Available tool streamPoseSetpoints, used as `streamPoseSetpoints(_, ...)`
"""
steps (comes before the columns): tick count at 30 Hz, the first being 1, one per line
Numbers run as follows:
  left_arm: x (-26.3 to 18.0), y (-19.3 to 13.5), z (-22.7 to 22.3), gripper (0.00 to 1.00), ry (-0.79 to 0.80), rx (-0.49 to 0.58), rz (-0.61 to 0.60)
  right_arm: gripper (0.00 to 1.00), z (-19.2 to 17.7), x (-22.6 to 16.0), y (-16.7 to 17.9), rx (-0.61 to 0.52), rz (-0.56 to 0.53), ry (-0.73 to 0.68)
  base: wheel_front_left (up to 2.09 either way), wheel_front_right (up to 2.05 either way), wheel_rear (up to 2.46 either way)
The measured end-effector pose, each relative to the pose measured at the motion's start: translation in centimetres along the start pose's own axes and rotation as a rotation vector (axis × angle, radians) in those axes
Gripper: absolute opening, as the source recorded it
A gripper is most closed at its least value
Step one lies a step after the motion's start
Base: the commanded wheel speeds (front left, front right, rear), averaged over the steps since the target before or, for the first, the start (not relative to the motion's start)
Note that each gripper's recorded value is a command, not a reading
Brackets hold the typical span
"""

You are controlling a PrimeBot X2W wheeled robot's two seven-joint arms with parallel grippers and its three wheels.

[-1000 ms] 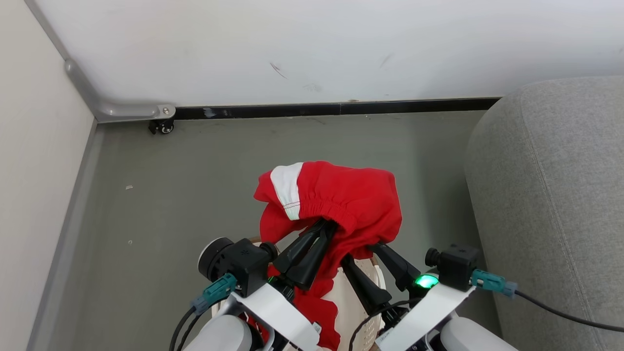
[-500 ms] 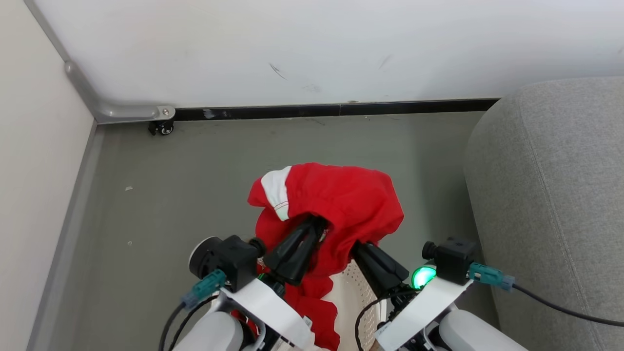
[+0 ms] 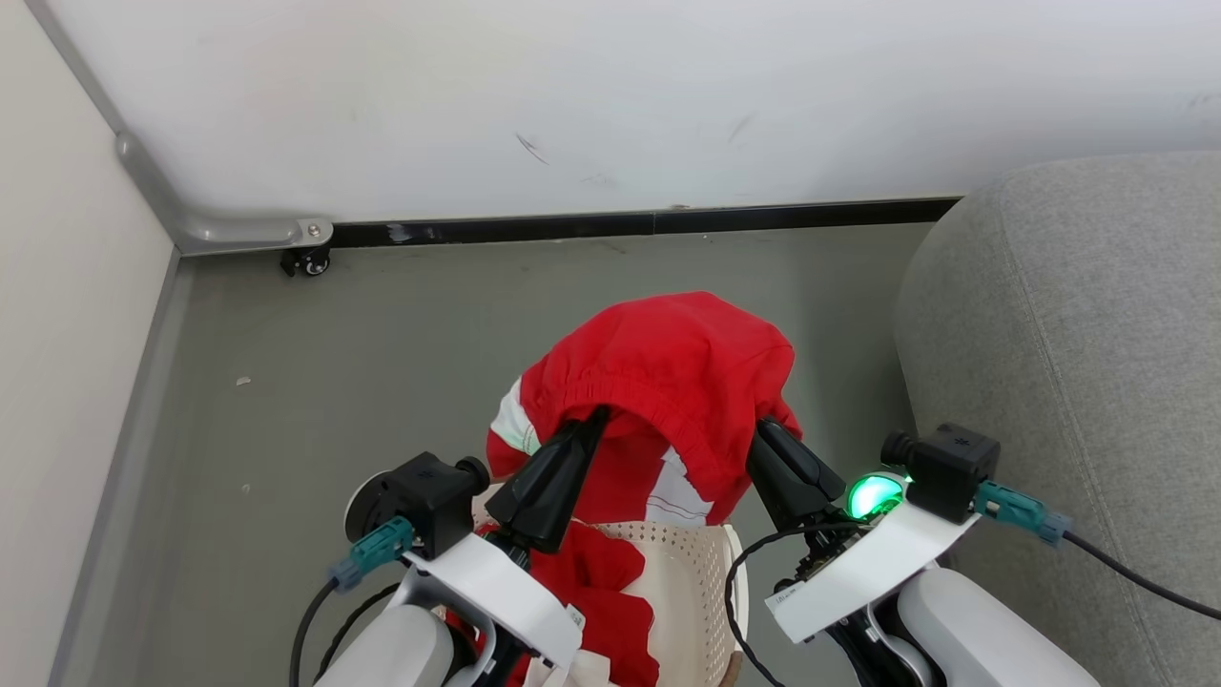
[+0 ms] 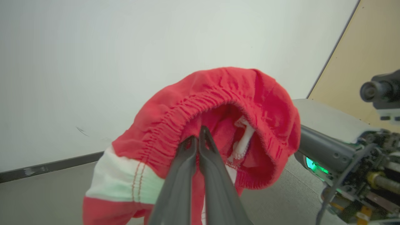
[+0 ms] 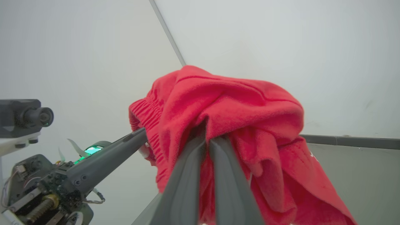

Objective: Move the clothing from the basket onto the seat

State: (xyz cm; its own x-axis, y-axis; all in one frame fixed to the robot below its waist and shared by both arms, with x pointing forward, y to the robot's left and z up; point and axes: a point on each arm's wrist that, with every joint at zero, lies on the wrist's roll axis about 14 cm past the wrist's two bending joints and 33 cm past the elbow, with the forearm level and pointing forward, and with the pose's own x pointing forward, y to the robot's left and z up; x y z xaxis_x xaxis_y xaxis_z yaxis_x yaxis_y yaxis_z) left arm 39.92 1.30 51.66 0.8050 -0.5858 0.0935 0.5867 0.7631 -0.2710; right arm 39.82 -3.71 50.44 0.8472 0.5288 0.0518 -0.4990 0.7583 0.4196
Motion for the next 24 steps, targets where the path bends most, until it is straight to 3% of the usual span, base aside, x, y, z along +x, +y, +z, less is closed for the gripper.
streamPoseSetpoints(3,0.0,-0.5,-0.2,0.21,0.007,0.001,-0.013,0.00,0.4,-0.1,-0.1,-0.003,-0.006,-0.011,0.00,0.00,0.00)
streamPoseSetpoints(9,-0.4,-1.1,-1.1,0.95,0.032,0.000,-0.027,0.00,1.3,-0.4,-0.6,-0.011,-0.023,-0.038,0.00,0.00,0.00)
streamPoseSetpoints(10,-0.5,-1.2,-1.2,1.00,0.037,0.001,-0.029,0.00,1.3,-0.4,-0.6,-0.012,-0.026,-0.040,0.00,0.00,0.00)
streamPoseSetpoints(24,-0.7,-2.2,-1.4,1.00,0.055,0.009,-0.063,0.00,3.1,-1.2,-2.0,-0.035,-0.070,-0.091,0.00,0.00,0.00)
